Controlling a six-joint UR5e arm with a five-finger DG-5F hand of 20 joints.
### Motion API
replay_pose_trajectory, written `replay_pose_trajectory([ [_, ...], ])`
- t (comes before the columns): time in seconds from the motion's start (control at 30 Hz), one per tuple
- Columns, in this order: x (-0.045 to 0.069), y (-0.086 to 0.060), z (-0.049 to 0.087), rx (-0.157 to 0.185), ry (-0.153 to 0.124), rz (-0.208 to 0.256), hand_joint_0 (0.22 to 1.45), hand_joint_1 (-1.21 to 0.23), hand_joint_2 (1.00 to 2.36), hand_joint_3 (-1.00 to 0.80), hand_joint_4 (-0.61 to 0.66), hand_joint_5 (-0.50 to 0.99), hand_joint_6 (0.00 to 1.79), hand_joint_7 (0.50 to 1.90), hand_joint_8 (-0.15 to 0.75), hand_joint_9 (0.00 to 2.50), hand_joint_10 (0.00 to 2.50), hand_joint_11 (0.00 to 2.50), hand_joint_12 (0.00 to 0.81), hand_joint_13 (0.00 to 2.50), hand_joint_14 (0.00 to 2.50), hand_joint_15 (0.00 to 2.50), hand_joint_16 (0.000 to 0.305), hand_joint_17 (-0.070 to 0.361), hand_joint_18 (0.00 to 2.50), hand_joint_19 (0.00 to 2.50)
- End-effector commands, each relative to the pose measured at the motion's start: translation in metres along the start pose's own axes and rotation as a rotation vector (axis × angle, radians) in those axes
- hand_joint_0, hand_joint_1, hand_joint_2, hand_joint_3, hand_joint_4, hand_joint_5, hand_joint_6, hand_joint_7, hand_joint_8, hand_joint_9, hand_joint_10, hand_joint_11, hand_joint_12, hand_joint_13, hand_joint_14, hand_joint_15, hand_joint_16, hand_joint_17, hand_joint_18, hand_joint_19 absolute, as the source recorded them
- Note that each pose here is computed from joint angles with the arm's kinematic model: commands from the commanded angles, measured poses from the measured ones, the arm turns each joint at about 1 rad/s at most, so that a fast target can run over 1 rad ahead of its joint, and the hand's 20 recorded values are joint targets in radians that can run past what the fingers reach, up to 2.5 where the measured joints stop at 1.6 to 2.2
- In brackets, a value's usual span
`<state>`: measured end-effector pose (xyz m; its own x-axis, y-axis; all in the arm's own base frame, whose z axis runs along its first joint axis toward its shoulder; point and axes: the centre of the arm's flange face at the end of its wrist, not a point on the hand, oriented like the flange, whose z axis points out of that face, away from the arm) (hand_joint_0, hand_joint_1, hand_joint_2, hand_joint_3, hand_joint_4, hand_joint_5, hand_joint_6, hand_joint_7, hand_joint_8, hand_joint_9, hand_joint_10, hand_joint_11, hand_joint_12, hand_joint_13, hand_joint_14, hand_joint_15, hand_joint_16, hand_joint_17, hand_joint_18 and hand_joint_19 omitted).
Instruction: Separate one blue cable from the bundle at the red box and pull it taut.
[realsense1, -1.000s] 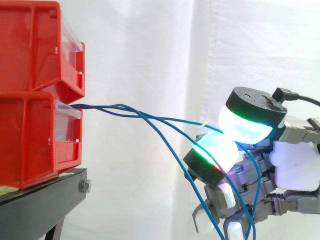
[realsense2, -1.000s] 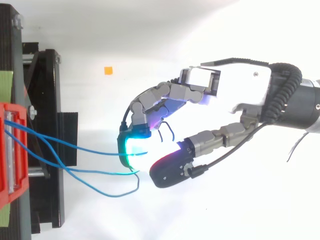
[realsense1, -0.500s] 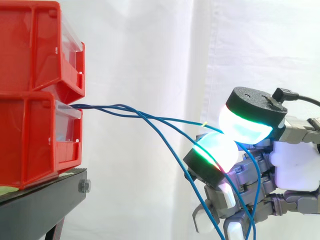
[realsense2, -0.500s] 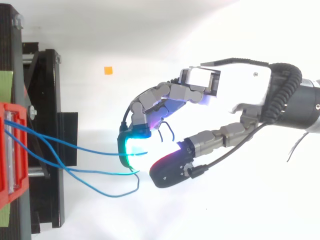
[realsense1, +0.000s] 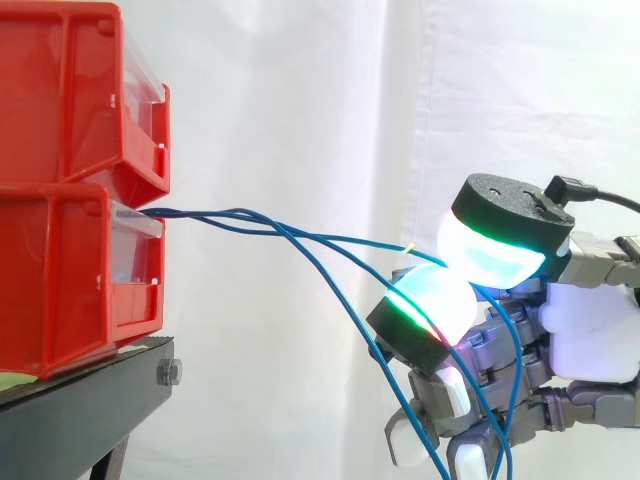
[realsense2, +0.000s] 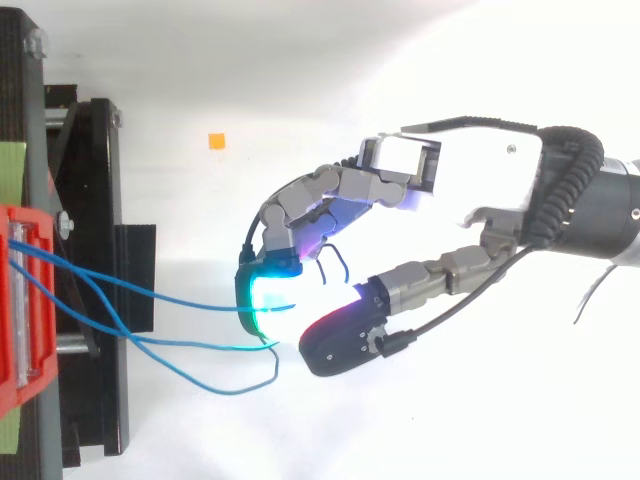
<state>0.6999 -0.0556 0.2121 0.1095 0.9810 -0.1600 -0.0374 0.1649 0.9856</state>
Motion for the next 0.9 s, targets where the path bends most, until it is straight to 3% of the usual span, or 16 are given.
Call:
replay_pose_trajectory([
  [0.0,-0.0003,0.0,0.0,0.0,-0.001,0.0,0.6,-0.72,1.02,-0.12,-0.07,-0.12,0.85,1.15,0.322,0.78,0.02,1.07,0.344,0.64,0.02,0.56,0.039,0.088,0.65,0.66],
  [0.87,-0.0001,-0.0012,-0.0002,0.003,0.0,-0.001,0.59,-0.72,1.02,-0.12,-0.07,-0.12,0.85,1.14,0.322,0.78,0.02,1.07,0.347,0.64,0.02,0.56,0.04,0.089,0.66,0.67],
])
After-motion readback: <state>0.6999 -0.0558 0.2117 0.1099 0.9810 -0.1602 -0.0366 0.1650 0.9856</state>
